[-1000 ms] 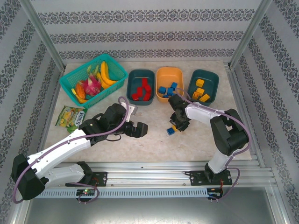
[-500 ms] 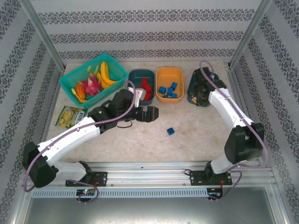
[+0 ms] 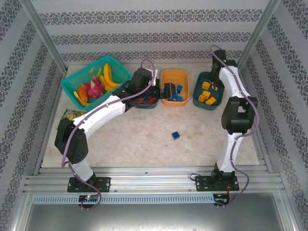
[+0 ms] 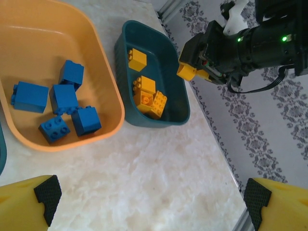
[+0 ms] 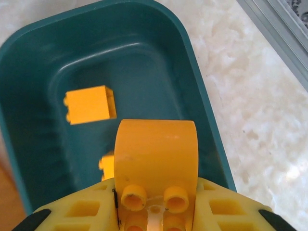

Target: Sort the legos into containers by color

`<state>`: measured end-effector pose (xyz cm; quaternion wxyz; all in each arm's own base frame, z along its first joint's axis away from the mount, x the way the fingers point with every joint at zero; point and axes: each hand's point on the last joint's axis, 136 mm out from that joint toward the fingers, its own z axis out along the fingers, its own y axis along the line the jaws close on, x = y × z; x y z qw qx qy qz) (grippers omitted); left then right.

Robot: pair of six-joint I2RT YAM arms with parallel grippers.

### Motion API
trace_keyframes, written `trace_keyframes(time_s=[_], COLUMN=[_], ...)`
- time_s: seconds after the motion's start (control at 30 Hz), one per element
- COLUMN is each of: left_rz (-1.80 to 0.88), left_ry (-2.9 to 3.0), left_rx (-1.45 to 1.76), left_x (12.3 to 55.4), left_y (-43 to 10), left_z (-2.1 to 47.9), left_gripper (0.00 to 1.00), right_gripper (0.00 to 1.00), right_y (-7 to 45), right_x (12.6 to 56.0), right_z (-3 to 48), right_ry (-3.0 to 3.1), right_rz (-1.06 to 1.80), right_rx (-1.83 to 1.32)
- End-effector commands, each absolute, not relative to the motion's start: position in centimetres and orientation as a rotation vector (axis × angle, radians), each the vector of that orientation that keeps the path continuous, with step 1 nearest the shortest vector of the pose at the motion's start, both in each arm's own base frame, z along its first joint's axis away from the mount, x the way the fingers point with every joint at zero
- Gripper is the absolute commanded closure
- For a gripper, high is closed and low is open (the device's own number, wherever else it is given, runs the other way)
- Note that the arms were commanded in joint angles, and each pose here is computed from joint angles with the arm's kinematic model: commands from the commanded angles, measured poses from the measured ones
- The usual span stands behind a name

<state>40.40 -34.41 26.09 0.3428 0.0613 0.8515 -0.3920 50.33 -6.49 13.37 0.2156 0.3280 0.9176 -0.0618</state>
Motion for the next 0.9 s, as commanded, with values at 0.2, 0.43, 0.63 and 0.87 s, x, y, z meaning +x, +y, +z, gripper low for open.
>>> trace_keyframes(time_s=[0.2,0.43,0.63,0.87], left_rz=[-1.061,-1.050,-1.048,-1.038], left_ry=[2.165,2.171,2.166,2.161], left_rx=[0.142,0.126,0.125,0.129], left_x=[43.9,44.0,43.8,42.9], left_y=[-35.8,-35.7,-35.4,-34.7], left_z=[25.9,25.5,25.8,26.6], left_gripper=[0.00,0.00,0.00,0.00], right_gripper=[0.69,0.68,0.59,0.47], right_y=[-8.5,-9.5,-9.2,-8.0], right_x=[53.5,53.9,54.0,54.5], right_z=[8.5,5.3,4.8,9.1], right_ry=[2.658,2.669,2.679,2.608], right_rz=[-0.267,-0.232,-0.197,-0.116], right_rx=[0.893,1.016,1.033,1.016])
